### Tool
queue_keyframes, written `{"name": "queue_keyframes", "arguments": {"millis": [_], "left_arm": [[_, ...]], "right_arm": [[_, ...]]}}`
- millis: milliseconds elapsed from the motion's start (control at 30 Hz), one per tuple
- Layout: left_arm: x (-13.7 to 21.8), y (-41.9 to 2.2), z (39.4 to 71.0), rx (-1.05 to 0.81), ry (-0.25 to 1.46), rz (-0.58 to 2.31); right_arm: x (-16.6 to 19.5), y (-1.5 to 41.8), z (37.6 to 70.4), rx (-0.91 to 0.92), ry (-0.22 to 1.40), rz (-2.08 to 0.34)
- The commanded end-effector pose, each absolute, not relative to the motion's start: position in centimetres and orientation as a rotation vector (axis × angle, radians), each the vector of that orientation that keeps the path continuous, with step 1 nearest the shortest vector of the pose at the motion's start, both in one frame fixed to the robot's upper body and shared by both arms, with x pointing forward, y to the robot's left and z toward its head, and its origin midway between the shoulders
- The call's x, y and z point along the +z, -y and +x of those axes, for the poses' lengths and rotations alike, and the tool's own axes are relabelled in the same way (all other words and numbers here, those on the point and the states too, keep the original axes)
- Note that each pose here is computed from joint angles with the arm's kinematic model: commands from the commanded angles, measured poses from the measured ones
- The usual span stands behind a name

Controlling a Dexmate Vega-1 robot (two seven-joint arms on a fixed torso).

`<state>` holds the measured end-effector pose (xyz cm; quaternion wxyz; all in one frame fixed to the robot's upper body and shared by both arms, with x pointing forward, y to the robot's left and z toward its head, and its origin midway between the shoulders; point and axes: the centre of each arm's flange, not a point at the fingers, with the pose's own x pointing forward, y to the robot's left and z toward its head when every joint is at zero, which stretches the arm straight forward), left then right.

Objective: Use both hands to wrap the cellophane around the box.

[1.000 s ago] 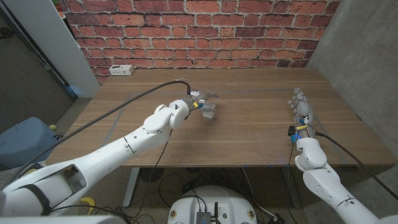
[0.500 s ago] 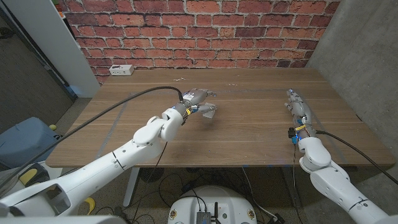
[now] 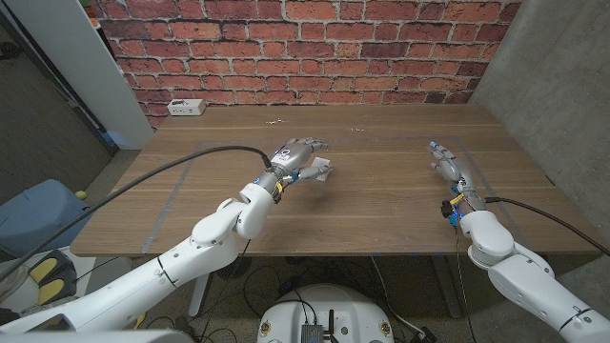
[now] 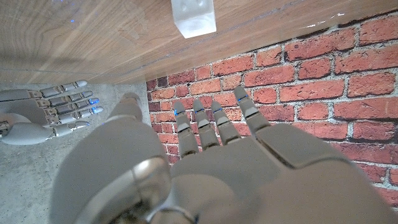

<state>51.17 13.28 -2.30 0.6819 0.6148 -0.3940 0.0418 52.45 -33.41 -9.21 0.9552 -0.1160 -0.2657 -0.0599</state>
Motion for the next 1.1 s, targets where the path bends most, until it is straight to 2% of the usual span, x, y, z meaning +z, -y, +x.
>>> {"name": "queue_keyframes", "arguments": {"millis": [33,333,1100], "left_arm": [[-3.5,-14.3,49.5,0.100,0.844,1.360],[-4.1,-14.7,48.3,0.118,0.802,1.384],[-6.4,-16.1,45.1,0.123,0.570,1.492]], "right_arm": [[-9.0,31.9,50.9,-0.102,0.489,-0.429],[-9.1,30.7,49.9,-0.099,0.462,-0.537],[-9.5,28.2,47.7,-0.038,0.412,-0.749]]}}
